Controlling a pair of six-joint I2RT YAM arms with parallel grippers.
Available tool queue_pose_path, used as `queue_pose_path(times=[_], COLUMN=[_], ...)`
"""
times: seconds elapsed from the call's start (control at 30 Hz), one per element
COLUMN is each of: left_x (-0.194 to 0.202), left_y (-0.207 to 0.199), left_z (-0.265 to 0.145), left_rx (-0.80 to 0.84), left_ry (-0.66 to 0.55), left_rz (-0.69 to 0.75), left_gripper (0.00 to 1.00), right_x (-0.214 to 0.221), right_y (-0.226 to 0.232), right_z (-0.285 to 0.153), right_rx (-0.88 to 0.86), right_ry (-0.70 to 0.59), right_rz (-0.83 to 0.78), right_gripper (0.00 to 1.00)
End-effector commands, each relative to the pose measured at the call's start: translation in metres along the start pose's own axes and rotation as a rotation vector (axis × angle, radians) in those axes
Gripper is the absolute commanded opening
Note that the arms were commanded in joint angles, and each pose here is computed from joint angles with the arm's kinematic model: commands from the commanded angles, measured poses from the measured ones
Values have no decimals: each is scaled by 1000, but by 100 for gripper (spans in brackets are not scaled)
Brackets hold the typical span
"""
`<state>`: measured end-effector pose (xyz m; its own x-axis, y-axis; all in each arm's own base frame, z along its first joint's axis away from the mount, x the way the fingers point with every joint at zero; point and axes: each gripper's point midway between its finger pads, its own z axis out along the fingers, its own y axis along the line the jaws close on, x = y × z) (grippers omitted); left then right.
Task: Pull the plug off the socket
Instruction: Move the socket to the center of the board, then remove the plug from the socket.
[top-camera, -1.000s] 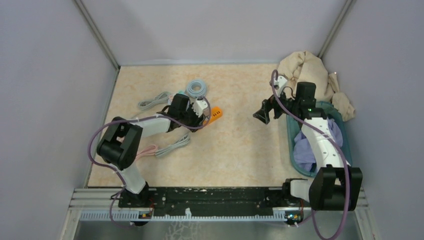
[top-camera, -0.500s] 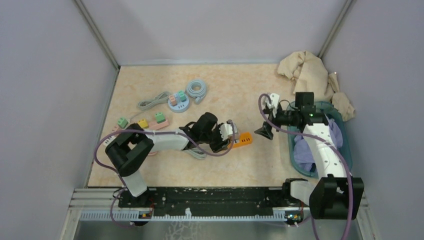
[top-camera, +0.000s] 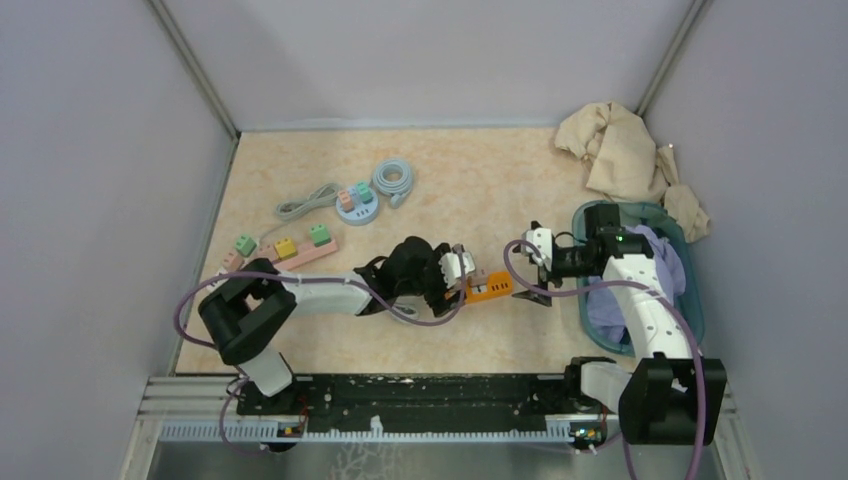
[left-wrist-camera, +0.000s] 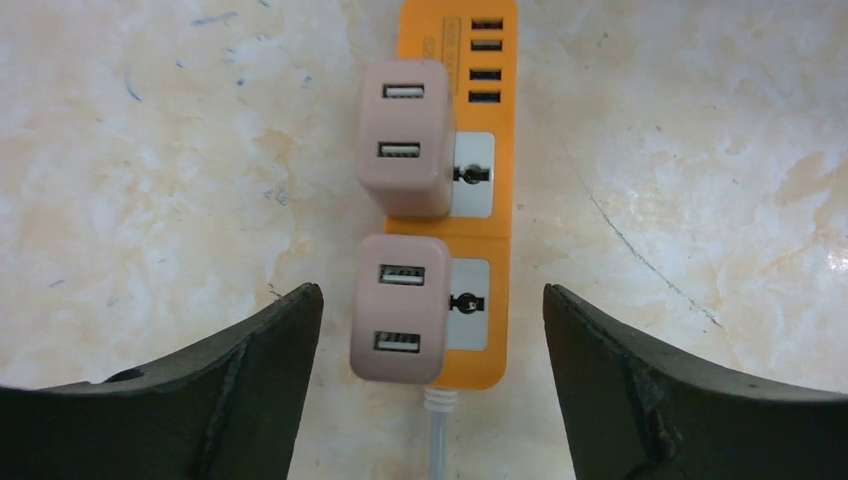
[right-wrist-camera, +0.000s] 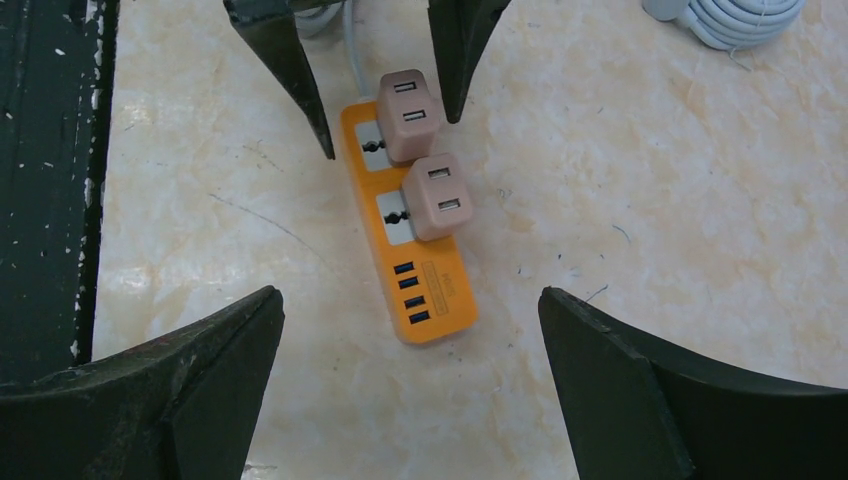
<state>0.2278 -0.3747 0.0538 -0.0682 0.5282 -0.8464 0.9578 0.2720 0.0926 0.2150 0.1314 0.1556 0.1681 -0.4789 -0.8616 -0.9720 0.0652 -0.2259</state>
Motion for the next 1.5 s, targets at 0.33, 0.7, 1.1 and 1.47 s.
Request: queue_pose_path(times=[0.33, 0.7, 1.1, 1.47], left_x=[-92, -79, -46, -35], left_y=[26, 21, 14, 12], left_z=[-92, -132, -128, -102], left_rx=[-232, -290, -285, -232], left_ry=[-318, -448, -429, -373], left_rz=[-22, -186, -182, -156], left_gripper=[94, 92, 92, 90], right_x=[-24, -17, -1, 20], right_y=[-3, -5, -29, -36], right_z=[2, 34, 73, 101], right_rx=[-31, -131, -178, -241], right_ry=[-80, -49, 72, 157], right_rz=[-103, -162, -228, -213], right_gripper=[99, 98, 79, 62])
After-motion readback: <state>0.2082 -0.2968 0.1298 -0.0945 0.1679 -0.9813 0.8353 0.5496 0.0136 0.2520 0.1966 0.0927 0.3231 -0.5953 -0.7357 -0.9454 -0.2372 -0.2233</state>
